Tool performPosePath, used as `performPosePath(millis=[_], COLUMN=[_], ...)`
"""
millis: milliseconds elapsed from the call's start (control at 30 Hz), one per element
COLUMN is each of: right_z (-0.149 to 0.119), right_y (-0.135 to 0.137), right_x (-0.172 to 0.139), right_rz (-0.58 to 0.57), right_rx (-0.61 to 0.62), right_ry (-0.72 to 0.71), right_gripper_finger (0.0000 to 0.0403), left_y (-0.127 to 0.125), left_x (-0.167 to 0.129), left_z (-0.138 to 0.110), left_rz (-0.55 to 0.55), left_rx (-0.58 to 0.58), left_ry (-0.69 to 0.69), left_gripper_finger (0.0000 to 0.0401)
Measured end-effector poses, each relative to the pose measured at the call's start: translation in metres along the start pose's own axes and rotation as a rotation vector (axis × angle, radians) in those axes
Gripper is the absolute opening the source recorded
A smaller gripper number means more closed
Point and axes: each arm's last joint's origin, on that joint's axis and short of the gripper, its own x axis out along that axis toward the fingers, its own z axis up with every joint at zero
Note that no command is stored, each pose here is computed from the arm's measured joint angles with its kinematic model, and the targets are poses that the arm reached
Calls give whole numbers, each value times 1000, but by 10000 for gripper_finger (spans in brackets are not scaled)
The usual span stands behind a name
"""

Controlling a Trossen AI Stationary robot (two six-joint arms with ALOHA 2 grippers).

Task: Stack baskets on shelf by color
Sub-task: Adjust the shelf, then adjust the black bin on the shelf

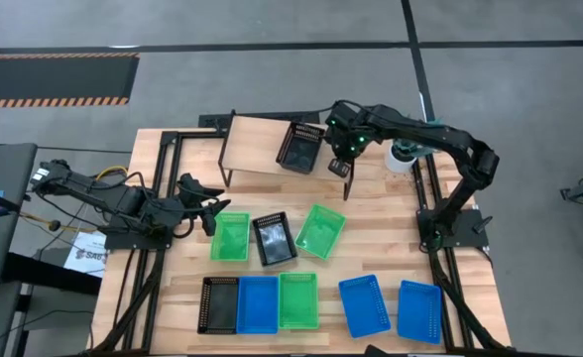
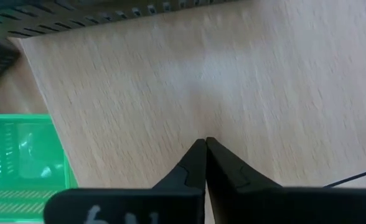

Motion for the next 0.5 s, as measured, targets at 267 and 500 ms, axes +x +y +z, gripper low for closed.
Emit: performPosePath(millis=[267,500], right_z=[17,16], right_y=[10,28], right_x=[-22,-23], right_rz=[2,26], right_rx=[-29,-53], right_ry=[-112,-105], right_gripper_finger=[24,13], left_y=[0,0], left_x=[0,0], left_z=[0,0], left_rz=[4,12], left_rx=[11,11], left_ry=[-3,-8], left_gripper_finger=[167,167])
